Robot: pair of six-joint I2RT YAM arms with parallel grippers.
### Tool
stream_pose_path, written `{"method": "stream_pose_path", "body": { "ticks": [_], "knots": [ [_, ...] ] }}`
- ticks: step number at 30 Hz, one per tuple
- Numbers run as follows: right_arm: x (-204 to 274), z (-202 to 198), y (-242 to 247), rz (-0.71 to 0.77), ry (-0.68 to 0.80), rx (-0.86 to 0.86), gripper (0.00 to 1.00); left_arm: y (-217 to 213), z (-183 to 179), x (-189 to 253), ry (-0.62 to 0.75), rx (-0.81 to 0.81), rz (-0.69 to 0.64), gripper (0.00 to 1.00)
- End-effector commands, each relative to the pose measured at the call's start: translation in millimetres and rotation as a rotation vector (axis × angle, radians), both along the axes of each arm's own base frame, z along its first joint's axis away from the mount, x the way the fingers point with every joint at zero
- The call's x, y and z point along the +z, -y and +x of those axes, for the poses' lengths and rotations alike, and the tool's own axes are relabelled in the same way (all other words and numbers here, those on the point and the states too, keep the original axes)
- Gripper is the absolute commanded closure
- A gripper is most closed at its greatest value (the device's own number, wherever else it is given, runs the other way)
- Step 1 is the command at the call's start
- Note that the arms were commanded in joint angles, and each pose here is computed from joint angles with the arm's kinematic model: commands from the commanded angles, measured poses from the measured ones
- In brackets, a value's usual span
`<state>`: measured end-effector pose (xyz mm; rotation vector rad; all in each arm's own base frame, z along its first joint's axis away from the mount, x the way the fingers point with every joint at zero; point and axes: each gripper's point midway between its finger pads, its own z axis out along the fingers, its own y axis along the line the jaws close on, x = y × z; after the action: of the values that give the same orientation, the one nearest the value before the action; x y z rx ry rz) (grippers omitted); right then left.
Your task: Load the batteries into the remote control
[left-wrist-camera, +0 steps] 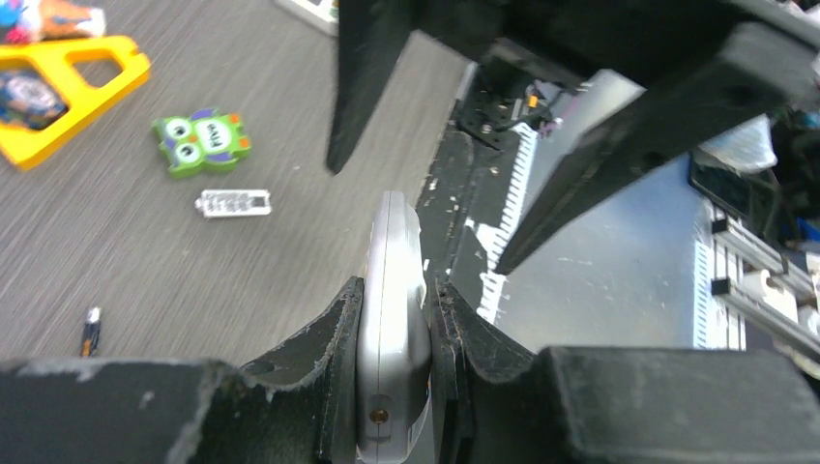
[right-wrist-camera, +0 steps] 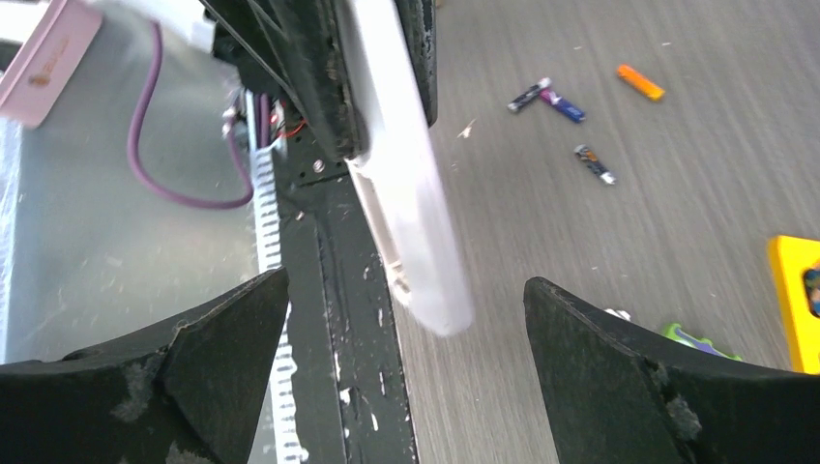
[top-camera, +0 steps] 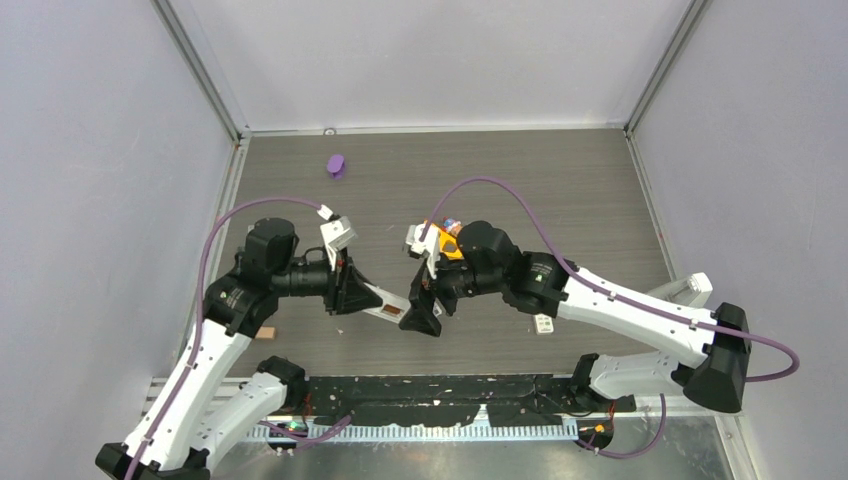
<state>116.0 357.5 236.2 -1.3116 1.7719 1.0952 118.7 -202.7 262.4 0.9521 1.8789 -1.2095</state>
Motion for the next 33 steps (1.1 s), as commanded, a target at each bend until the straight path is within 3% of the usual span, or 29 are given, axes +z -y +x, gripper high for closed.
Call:
{"method": "stream_pose_path", "body": {
  "ticks": [1,3,6,9,15,17,18,20,21,24,33],
  "knots": [
    [27,-19,-6,0.073,0.016,0.153,0.02,5,-25,31,0.098,-0.144,-0.107,1.00],
    [27,-23,-8,0.078,-0.005,0.172,0.01,6,-25,35,0.097,-0.139,-0.123,1.00],
    [23,-28,-9,0.073,-0.044,0.186,0.12,8,-27,40,0.095,-0.152,-0.156,1.00],
    [25,-34,-11,0.088,-0.099,0.192,0.32,9,-28,43,0.098,-0.153,-0.172,1.00],
    [27,-38,-15,0.118,-0.148,0.191,0.58,8,-31,47,0.081,-0.140,-0.187,1.00],
    [28,-38,-16,0.127,-0.164,0.182,0.73,9,-30,50,0.077,-0.128,-0.200,1.00],
    [29,-37,-16,0.132,-0.168,0.171,0.82,9,-30,51,0.069,-0.122,-0.204,0.93],
    [33,-36,-18,0.163,-0.183,0.147,0.88,10,-25,56,0.077,-0.087,-0.223,0.77],
    [38,-35,-18,0.192,-0.194,0.127,0.90,10,-21,59,0.072,-0.053,-0.233,0.67],
    [52,-28,-20,0.284,-0.203,0.061,0.93,10,-4,72,0.055,0.071,-0.289,0.56],
    [88,-17,-16,0.447,-0.294,-0.066,0.90,7,16,124,0.124,0.211,-0.601,0.44]
  ]
}}
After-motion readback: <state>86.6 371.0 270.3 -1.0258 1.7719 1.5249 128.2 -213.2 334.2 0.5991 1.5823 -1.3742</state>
